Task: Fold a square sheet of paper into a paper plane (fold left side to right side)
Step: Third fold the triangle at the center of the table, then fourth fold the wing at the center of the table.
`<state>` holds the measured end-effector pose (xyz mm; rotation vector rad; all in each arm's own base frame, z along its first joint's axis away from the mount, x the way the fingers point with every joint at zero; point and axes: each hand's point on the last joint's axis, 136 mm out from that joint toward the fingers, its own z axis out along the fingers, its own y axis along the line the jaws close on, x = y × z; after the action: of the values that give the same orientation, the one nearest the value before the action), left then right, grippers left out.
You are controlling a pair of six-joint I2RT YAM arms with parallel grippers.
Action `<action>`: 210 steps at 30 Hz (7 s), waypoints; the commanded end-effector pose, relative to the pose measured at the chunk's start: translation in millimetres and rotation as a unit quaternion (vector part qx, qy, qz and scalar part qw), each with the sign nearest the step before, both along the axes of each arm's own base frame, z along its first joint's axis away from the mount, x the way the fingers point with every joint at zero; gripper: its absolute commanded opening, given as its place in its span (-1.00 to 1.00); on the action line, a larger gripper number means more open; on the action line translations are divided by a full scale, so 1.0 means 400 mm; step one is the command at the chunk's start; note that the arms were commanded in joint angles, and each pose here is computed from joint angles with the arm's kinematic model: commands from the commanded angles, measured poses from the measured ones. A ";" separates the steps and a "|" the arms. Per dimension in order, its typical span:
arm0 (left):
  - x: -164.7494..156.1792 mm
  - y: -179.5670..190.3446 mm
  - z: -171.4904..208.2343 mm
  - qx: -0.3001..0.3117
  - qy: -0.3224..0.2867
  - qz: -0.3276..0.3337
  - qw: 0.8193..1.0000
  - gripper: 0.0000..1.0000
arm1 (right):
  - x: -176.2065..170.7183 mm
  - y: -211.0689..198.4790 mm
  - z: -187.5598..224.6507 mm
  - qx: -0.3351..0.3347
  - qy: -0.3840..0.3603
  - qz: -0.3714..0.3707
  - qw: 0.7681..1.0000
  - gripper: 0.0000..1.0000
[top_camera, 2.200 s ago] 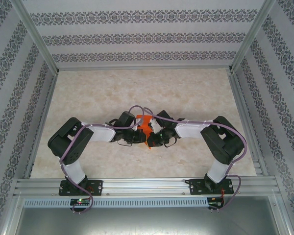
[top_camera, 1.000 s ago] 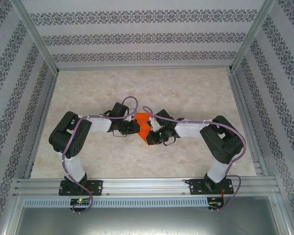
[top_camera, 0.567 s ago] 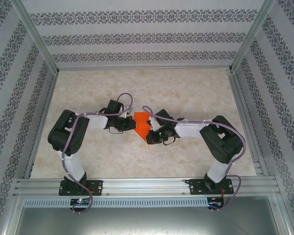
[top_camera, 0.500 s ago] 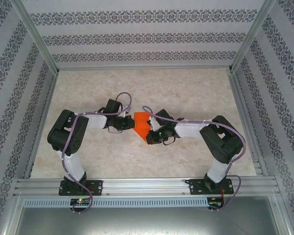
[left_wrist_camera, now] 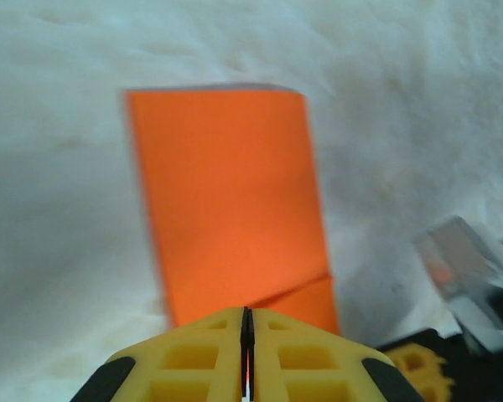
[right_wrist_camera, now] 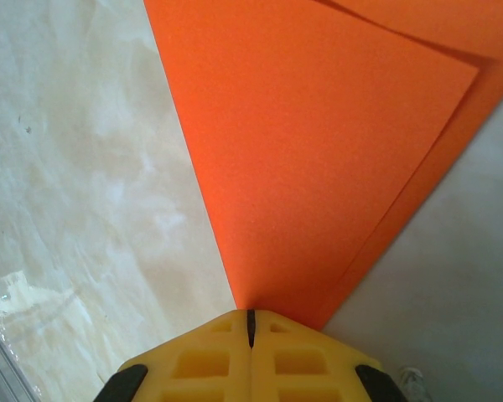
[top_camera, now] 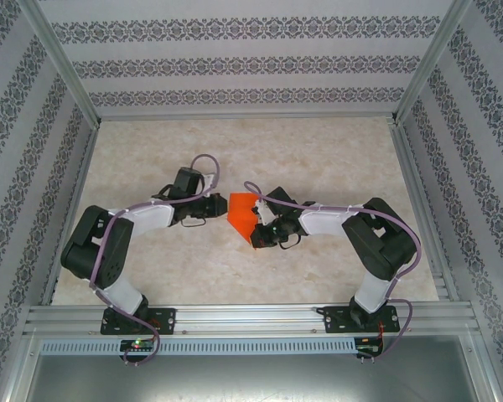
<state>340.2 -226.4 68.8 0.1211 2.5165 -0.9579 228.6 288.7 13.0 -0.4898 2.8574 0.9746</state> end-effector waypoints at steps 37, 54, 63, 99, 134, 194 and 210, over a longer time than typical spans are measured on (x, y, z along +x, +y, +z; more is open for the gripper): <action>-0.056 -0.103 -0.146 0.053 0.071 -0.041 0.995 -0.72 | -0.133 -0.120 -0.012 -0.084 0.061 0.004 0.995 -1.00; -0.046 0.054 0.040 0.013 0.052 0.112 0.992 0.10 | 0.133 -0.030 0.174 0.138 -0.114 -0.036 0.983 -0.11; -0.071 0.054 -0.019 0.006 0.103 0.127 0.987 0.15 | 0.143 0.000 0.095 0.105 -0.094 -0.026 0.990 -0.17; -0.024 -0.100 -0.041 -0.057 0.133 0.071 0.987 -0.37 | 0.136 -0.059 0.060 0.066 -0.084 -0.039 0.994 -0.84; -0.015 -0.127 0.063 -0.082 0.118 0.065 0.988 -0.54 | 0.053 0.019 0.073 -0.105 -0.279 0.012 0.955 -0.09; -0.014 -0.065 0.038 -0.073 0.124 0.081 0.986 -0.20 | 0.027 0.000 0.073 0.048 -0.174 -0.033 0.983 -0.91; 0.001 -0.142 -0.019 -0.070 0.147 0.056 0.985 -0.17 | 0.028 -0.010 0.046 0.067 -0.139 -0.047 0.987 -0.91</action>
<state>335.8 -269.8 53.9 -0.2508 2.6977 -1.1263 241.8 285.0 36.2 -0.4531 2.5156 0.9427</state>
